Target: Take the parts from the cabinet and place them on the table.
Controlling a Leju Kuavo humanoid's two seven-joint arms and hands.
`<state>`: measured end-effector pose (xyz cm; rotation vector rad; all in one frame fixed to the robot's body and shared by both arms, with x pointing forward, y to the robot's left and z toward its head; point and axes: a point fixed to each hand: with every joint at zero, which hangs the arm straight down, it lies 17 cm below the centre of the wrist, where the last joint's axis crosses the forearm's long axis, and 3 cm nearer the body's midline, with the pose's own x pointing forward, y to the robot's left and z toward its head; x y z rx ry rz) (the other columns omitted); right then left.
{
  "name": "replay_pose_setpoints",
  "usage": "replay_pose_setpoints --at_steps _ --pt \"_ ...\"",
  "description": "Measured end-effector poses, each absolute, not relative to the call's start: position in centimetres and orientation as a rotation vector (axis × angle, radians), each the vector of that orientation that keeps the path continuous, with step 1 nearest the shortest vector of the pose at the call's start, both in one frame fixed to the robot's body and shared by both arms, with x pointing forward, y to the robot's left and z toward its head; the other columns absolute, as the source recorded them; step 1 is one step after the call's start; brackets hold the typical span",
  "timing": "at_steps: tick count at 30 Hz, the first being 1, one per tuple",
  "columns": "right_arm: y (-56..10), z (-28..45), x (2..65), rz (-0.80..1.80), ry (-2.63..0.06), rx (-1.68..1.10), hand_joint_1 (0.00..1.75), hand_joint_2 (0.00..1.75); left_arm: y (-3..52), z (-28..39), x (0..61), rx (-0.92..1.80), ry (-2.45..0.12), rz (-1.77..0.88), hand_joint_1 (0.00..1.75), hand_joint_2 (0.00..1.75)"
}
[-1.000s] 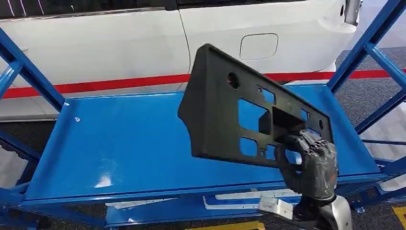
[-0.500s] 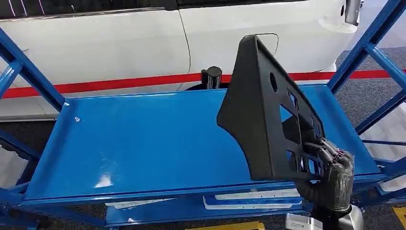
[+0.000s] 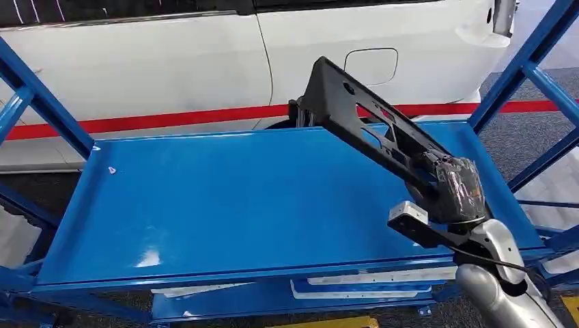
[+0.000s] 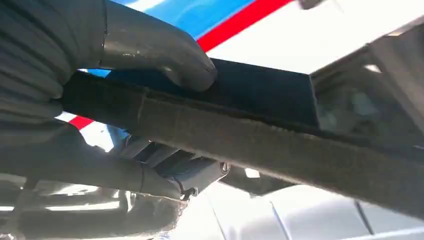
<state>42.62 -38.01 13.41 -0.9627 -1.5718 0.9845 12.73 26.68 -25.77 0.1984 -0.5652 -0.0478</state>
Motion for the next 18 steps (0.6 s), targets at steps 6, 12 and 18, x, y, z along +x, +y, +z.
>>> replay_pose_setpoints --at_steps 6,12,18 --pt "-38.9 12.4 42.7 1.003 -1.517 -0.996 1.52 1.75 26.9 -25.8 12.8 0.195 -0.570 -0.068 0.00 0.00" --pt "-37.5 11.5 43.7 1.020 -1.484 -1.002 1.52 1.75 27.5 -26.0 13.3 0.202 -0.534 -0.072 0.00 0.00" --pt "-35.5 11.7 45.6 1.024 -1.494 -1.003 1.52 1.75 28.1 -25.7 14.7 0.216 -0.546 -0.047 0.00 0.00"
